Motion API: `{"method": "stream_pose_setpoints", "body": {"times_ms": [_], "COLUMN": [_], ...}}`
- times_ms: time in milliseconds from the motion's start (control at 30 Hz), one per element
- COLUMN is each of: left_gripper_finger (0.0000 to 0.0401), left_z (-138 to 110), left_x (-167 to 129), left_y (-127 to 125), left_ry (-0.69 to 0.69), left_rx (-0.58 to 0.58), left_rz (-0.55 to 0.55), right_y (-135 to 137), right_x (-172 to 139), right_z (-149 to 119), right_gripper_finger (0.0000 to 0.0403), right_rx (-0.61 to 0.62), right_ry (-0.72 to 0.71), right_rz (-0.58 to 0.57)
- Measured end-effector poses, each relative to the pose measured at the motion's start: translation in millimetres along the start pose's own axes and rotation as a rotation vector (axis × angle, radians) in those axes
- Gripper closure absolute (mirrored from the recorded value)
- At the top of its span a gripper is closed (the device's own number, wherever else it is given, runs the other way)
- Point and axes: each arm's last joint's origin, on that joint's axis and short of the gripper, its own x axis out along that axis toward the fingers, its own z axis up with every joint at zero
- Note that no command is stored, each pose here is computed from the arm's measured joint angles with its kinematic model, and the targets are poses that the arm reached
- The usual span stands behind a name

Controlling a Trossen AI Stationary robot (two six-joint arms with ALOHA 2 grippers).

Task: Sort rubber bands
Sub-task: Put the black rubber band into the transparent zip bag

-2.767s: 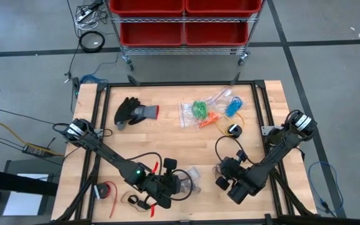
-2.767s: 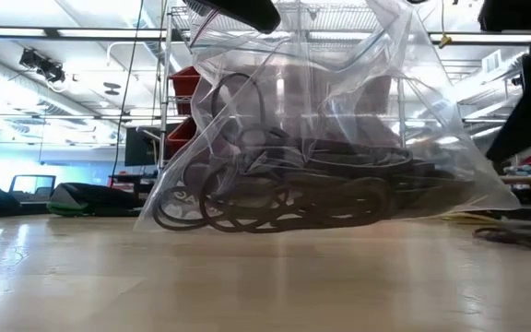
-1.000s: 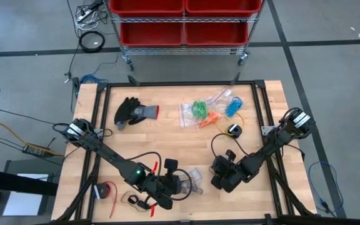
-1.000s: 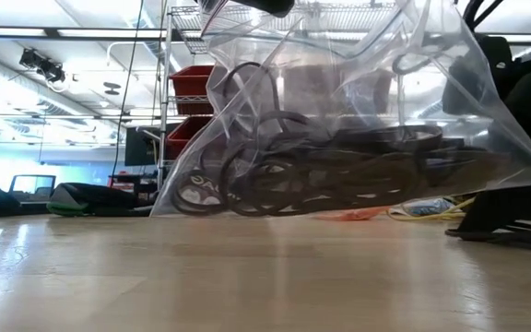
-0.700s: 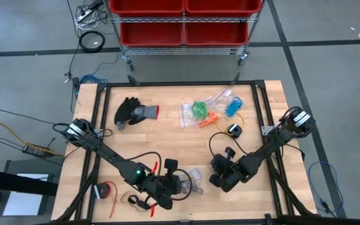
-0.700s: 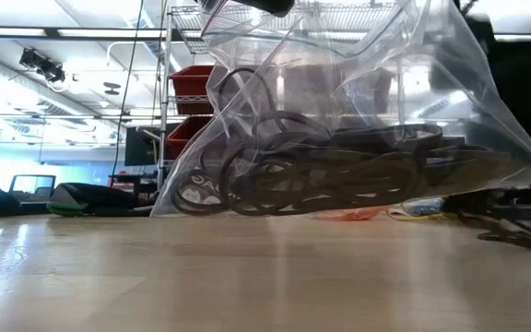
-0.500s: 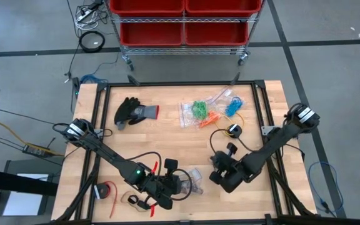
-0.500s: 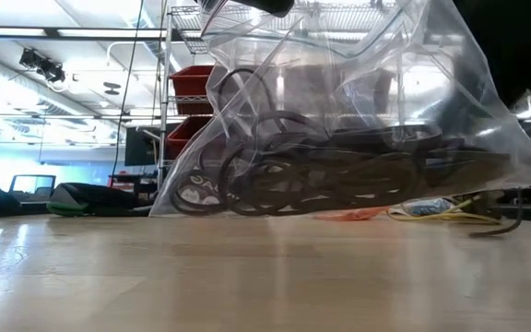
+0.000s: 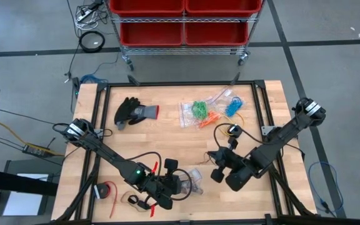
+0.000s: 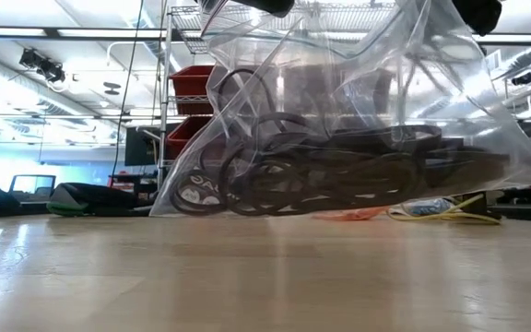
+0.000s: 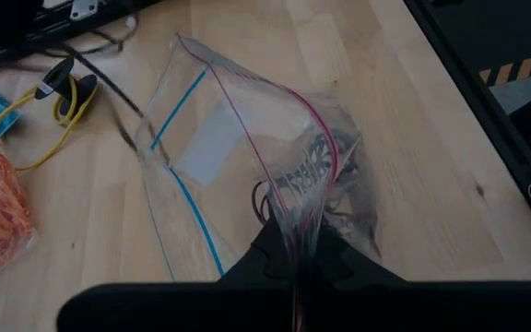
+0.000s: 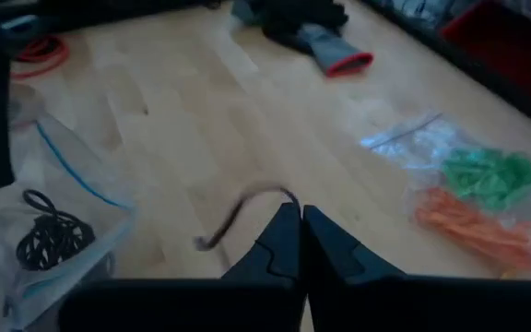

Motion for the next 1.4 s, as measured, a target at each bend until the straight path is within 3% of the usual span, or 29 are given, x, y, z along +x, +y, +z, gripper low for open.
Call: {"method": "stream_pose_setpoints", "body": {"times_ms": [267,633,833,1033,1167,1400], "left_gripper_finger": [0.0399,0.0399,0.0399,0.0399,0.0399,0.0399], "left_z": [0,0,0,0,1,2], "left_x": [0,0,0,0,0,0], "left_y": [0,0,0,0,0,0], "left_ry": [0.000,0.000,0.000,0.000,-0.009,-0.015], "left_rx": [0.000,0.000,0.000,0.000,-0.005,-0.009], "left_rz": [0.000,0.000,0.000,0.000,-0.001,-0.002], "right_y": [-1,-12,-17,-3,10,21], "right_x": [2,-3,-7,-3,12,49], "right_z": [0,-13,-23,-31,-49,-87], "right_gripper_finger": [0.0399,0.0342,0.0371,0.0396,0.0356,0.0261], "right_rx": [-0.003,0.043,0.060,0.050,0.005,0.013], "right_ry": [0.034,0.180,0.234,0.240,0.305,0.390], "right_rz": [0.011,-0.038,-0.102,-0.051,-0.066,-0.208]}}
